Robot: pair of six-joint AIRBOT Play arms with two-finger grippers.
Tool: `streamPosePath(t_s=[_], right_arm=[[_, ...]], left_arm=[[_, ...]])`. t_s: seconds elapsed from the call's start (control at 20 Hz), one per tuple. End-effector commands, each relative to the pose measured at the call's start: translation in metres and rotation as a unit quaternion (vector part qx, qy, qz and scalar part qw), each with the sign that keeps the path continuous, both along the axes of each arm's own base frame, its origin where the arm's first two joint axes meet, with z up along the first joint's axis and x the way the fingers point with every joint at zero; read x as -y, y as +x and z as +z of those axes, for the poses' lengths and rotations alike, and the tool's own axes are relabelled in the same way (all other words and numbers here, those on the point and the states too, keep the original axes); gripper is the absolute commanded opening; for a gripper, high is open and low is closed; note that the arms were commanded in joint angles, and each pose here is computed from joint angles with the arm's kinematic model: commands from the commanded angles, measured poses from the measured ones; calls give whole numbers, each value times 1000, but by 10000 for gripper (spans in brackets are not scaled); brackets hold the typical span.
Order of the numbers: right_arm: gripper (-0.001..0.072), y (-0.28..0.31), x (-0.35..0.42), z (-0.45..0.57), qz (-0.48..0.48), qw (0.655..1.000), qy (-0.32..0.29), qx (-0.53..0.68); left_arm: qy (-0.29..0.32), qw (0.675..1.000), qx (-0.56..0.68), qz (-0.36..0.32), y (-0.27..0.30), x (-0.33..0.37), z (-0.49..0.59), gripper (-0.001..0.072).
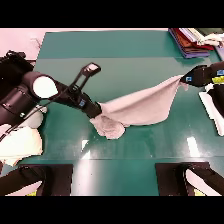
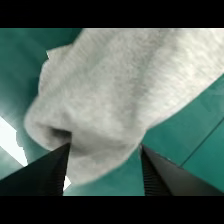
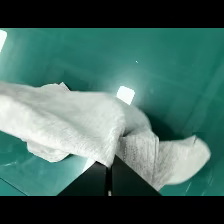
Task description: Fold the shirts.
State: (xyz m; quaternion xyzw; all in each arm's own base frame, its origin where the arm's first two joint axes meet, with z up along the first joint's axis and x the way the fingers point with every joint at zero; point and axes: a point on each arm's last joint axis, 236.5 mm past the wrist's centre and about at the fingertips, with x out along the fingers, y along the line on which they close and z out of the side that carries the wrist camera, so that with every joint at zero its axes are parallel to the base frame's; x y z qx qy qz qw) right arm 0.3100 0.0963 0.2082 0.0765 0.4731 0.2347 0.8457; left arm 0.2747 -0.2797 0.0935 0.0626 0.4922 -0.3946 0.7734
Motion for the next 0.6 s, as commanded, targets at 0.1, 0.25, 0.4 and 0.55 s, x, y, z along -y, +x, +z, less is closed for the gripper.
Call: streamPosePath(t_s=[0.1, 0.25, 0.4, 0.55], right_arm=[[11, 1, 12, -11, -9, 1000, -26, -15], [11, 1, 12, -11, -10, 1000, -26, -14], [11, 2, 12, -11, -10, 1000, -26, -14], [11, 2, 12, -11, -10, 1000, -26, -14]], left_arm=[[-61, 998, -9, 32, 13, 10, 15, 514], [-86, 989, 29, 120, 68, -31, 42, 513], [-71, 981, -33, 180, 87, -63, 1, 513], [-87, 975, -129, 159, 73, -40, -57, 513]])
